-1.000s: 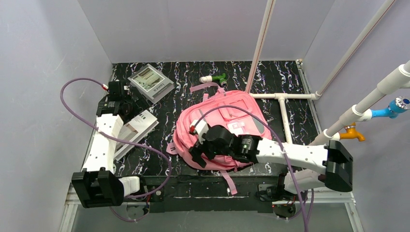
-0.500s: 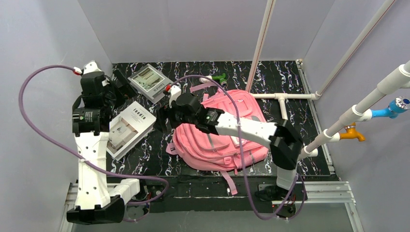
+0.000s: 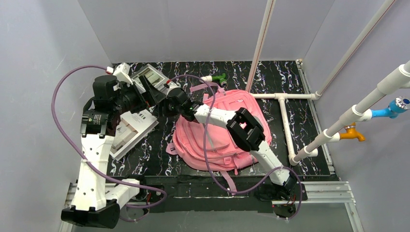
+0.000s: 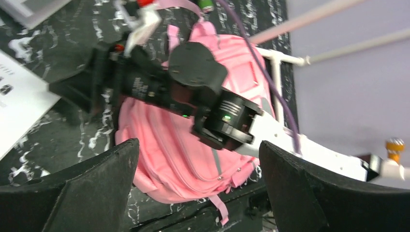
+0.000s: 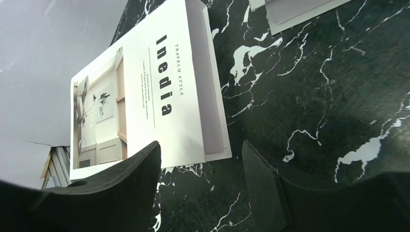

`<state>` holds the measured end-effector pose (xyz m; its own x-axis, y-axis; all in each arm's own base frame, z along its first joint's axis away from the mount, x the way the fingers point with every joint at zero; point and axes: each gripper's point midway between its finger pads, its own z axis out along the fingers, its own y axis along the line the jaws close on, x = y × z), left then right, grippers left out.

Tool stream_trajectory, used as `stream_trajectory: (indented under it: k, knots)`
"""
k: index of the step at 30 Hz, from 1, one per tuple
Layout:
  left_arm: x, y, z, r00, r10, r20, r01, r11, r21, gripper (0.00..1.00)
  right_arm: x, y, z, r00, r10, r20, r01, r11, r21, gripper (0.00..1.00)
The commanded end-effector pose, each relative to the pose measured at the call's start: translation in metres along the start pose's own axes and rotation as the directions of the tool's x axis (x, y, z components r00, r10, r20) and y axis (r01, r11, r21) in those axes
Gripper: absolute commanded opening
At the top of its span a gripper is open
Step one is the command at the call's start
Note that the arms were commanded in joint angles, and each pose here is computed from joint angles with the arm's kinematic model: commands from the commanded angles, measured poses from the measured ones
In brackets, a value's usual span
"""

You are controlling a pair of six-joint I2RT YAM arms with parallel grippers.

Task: Pack the student bag
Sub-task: Pick up the book from the center of the board.

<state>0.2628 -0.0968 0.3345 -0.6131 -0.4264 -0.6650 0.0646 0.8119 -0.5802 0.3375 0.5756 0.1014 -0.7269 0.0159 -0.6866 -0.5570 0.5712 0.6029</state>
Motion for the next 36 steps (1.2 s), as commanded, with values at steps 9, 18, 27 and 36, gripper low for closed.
stream_trajectory:
  k: [9,18,27,36]
  knots:
    - [-0.003,-0.05,-0.023,0.995,0.102,0.015,-0.102,0.974,0.201,0.91,0.017,0.004,0.026,0.995,0.074,-0.06,-0.08,0.993,-0.092,0.51]
    - [-0.002,-0.047,-0.019,0.994,0.112,0.005,-0.111,0.975,0.192,0.91,0.019,0.025,0.023,0.985,0.152,-0.079,-0.165,0.965,-0.203,0.4]
    - [0.002,-0.039,-0.011,0.993,0.115,-0.014,-0.112,0.979,0.168,0.91,0.009,0.043,0.014,0.97,0.23,-0.082,-0.244,0.925,-0.292,0.09]
    - [0.01,-0.018,-0.01,0.992,0.12,-0.023,-0.118,0.99,0.079,0.93,-0.037,0.071,-0.018,0.976,0.213,-0.04,-0.211,0.892,-0.4,0.01]
